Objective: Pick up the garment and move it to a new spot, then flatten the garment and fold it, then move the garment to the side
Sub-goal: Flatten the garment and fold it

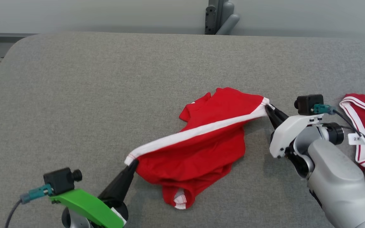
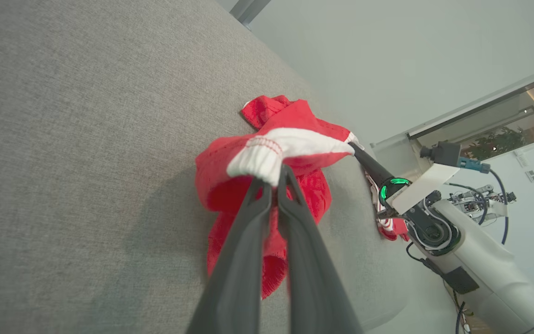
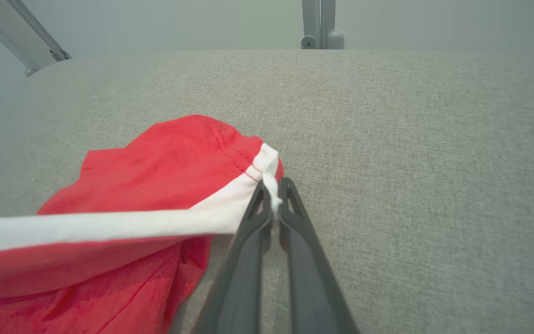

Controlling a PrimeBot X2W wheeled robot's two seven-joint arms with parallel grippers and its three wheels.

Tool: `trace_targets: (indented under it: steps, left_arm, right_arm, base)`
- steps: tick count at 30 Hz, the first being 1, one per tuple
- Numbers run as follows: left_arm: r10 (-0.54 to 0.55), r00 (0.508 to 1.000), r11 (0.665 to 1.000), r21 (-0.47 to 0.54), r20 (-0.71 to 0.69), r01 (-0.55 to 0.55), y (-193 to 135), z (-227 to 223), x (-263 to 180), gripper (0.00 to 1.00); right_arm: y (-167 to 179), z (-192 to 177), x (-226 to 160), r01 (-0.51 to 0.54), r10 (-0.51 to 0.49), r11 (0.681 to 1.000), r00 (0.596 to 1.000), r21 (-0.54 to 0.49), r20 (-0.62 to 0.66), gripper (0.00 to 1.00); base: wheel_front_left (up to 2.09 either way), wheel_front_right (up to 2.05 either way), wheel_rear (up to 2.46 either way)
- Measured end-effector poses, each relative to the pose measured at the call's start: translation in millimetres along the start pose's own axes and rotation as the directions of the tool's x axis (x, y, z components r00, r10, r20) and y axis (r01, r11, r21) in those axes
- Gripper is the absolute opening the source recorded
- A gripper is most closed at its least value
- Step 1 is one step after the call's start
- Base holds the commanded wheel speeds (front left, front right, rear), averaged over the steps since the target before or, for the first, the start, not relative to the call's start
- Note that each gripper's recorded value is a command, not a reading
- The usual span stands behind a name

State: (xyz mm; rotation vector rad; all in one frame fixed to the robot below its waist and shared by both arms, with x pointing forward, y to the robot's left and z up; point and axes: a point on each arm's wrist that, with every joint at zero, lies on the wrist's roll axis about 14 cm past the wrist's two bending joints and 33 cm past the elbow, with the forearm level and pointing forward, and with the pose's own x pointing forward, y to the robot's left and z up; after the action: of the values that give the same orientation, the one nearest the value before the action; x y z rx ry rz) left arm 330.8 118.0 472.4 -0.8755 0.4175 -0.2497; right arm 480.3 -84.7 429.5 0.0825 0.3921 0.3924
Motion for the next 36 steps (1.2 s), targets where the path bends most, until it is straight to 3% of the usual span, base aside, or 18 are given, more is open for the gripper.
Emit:
trace_targets:
  steps: [6,13,14,20,23,25,27,31,33,36]
  left_arm:
    - [-0.142,0.99,0.971,0.199,0.022,0.134,-43,53,11,0.0]
    - [-0.241,0.97,0.87,0.448,0.019,0.208,-89,136,50,0.0]
    - [-0.244,0.969,0.843,0.501,0.032,0.195,-98,162,69,0.0]
    - [-0.292,0.951,0.758,0.631,0.103,0.165,-133,220,136,0.0]
    - [-0.34,0.921,0.737,0.662,0.191,0.135,-147,246,164,0.0]
    - [-0.382,0.887,0.741,0.66,0.26,0.125,-154,262,177,0.0]
    - [-0.403,0.862,0.738,0.665,0.306,0.109,-153,269,190,0.0]
    - [-0.439,0.849,0.694,0.711,0.293,0.113,-138,246,213,0.0]
    - [-0.45,0.858,0.674,0.725,0.246,0.146,-120,214,220,0.0]
    - [-0.401,0.904,0.698,0.689,0.151,0.194,-70,150,213,0.0]
  right_arm:
    - [-2,78,-1,-0.057,0.036,0.993,0.983,0.108,0.18,0.0]
    - [-23,201,-3,-0.086,0.041,0.991,0.924,0.102,0.38,0.0]
    - [-32,234,0,-0.061,0.015,0.994,0.902,0.093,0.431,0.0]
    - [-53,311,19,0.012,-0.091,0.991,0.806,0.137,0.585,0.0]
    - [-58,341,26,0.031,-0.127,0.988,0.738,0.154,0.662,0.0]
    - [-59,355,29,0.032,-0.135,0.987,0.694,0.158,0.707,0.0]
    - [-61,360,34,0.027,-0.143,0.986,0.664,0.167,0.734,0.0]
    - [-65,324,58,0.018,-0.143,0.984,0.684,0.179,0.715,0.0]
    - [-63,278,70,-0.005,-0.135,0.979,0.728,0.202,0.672,0.0]
    - [-55,182,78,-0.018,-0.131,0.965,0.829,0.261,0.544,0.0]
  base:
    - [0.0,0.0,0.0]
    - [0.0,0.0,0.0]
    - [0.0,0.0,0.0]
    - [0.0,0.0,0.0]
    - [0.0,0.0,0.0]
    - [0.0,0.0,0.0]
    - [0.0,0.0,0.0]
    - [0.0,0.0,0.0]
    - [0.0,0.0,0.0]
    - [0.0,0.0,0.0]
